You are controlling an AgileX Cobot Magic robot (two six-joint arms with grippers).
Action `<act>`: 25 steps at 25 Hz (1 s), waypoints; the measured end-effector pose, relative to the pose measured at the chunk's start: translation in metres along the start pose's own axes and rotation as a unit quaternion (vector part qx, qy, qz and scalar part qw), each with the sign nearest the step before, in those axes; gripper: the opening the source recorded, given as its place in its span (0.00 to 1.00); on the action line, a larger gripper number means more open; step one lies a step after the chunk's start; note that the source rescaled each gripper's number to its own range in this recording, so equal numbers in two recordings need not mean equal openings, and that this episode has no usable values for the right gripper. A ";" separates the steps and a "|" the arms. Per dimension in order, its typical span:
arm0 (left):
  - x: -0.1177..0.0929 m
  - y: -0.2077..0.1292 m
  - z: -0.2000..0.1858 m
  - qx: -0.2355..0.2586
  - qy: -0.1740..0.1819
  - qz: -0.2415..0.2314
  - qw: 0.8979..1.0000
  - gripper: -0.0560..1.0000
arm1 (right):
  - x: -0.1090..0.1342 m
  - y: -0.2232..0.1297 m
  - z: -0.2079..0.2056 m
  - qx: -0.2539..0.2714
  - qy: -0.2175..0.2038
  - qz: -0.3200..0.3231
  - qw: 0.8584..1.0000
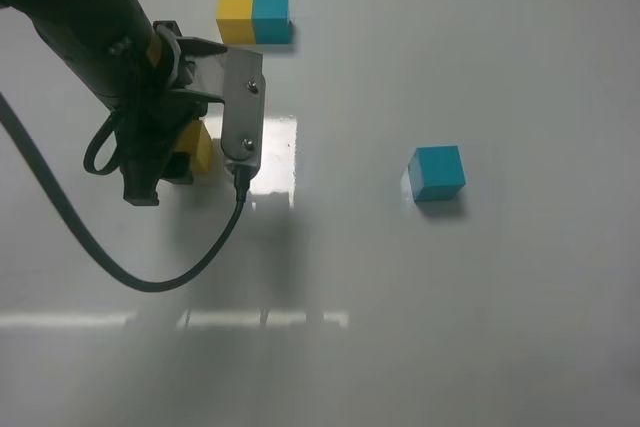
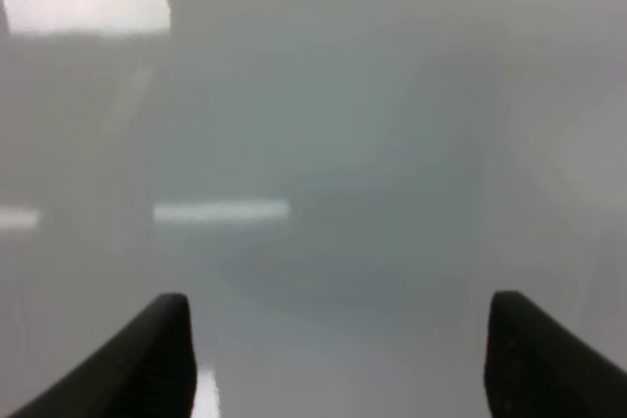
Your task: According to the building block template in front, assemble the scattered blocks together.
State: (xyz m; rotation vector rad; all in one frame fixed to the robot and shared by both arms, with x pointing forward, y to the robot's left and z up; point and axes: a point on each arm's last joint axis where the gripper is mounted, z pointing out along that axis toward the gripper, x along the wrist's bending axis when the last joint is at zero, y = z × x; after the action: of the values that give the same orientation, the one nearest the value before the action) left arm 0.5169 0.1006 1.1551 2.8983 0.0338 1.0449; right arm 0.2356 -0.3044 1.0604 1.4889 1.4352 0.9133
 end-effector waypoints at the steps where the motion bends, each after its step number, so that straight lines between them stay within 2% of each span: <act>1: 0.000 0.000 0.000 0.000 -0.001 0.000 1.000 0.85 | 0.000 0.000 0.000 0.000 0.000 0.000 1.000; 3: 0.000 0.000 0.001 0.000 -0.001 0.000 1.000 0.85 | 0.000 0.000 0.000 0.000 0.000 0.000 1.000; 5: 0.000 0.001 0.001 0.001 -0.002 -0.001 1.000 0.78 | 0.000 0.000 0.000 0.000 0.000 0.000 1.000; 6: -0.001 0.001 0.002 0.001 -0.003 -0.002 1.000 0.67 | 0.000 0.000 0.000 0.000 0.000 0.000 1.000; 7: -0.001 0.001 0.002 0.002 -0.005 -0.002 1.000 0.51 | 0.000 0.000 0.000 0.000 0.000 0.000 1.000; 8: -0.001 0.001 0.003 0.002 -0.005 -0.004 1.000 0.21 | 0.000 0.000 0.000 0.000 0.000 0.000 1.000; 9: -0.001 0.001 0.003 0.003 -0.006 -0.008 1.000 0.10 | 0.000 0.000 0.000 0.000 0.000 0.000 1.000; 18: 0.002 0.003 -0.005 0.000 -0.008 -0.035 0.999 0.11 | 0.000 0.000 0.000 0.000 0.000 0.000 1.000; 22: 0.007 0.019 -0.030 -0.034 0.012 -0.030 0.999 0.11 | 0.000 0.000 0.000 0.000 0.000 0.000 1.000; 25: 0.003 0.033 -0.048 -0.057 0.016 -0.019 0.998 0.11 | 0.000 0.000 0.000 0.000 0.000 0.000 1.000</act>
State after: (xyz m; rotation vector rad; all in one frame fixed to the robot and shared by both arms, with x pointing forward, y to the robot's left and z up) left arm 0.4881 0.0704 1.1962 2.7683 0.0296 1.0494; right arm 0.2356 -0.3044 1.0604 1.4889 1.4352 0.9133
